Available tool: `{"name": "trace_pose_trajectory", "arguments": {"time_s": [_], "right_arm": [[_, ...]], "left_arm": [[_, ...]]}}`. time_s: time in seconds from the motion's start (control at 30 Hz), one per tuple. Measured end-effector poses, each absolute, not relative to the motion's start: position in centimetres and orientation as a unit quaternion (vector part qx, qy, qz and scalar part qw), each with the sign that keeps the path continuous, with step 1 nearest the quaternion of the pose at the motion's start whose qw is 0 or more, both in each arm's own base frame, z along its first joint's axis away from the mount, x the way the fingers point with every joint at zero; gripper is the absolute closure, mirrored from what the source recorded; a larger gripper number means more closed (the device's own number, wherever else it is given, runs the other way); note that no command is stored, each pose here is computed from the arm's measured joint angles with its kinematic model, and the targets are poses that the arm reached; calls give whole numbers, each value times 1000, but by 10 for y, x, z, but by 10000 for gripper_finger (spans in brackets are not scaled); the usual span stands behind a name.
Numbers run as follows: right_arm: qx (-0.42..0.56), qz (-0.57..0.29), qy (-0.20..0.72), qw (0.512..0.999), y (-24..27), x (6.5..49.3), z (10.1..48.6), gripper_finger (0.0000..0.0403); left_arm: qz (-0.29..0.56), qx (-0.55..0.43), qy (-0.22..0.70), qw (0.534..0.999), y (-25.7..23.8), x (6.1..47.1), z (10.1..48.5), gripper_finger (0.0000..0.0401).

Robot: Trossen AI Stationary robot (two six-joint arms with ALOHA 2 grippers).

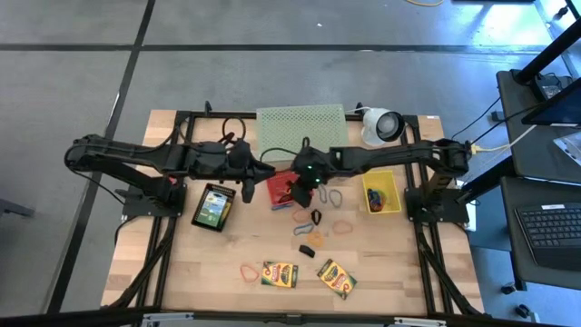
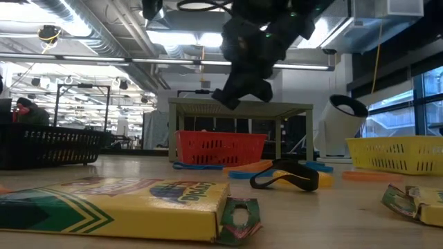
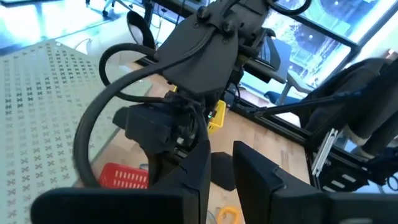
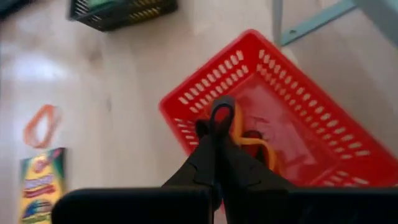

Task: Pick & Place Office Desk Supplies
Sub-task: Put the black rubber band into the red bin

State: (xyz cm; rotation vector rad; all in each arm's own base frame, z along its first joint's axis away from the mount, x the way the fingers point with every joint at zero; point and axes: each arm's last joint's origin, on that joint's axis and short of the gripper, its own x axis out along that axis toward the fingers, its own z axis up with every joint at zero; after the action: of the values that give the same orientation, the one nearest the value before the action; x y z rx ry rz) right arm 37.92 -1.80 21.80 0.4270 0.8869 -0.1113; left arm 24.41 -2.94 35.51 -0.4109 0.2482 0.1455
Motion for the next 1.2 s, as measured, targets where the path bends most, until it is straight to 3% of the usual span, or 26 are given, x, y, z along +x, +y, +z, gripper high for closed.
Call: {"name": "trace_pose_trajectory", "arguments": {"time_s": [0.43,0.9,1.2], "right_arm": [[155,-78,449,877,-20,382,212,395],[151,-90,441,880,-21,383,213,369],[158,-87,437,881,-20,386,210,295]], "left_arm": [[80,-209,134,965,-29,242,353,338],[15,-212,152,965,-33,240,354,340],[12,-202,150,968,-32,239,355,340]]}}
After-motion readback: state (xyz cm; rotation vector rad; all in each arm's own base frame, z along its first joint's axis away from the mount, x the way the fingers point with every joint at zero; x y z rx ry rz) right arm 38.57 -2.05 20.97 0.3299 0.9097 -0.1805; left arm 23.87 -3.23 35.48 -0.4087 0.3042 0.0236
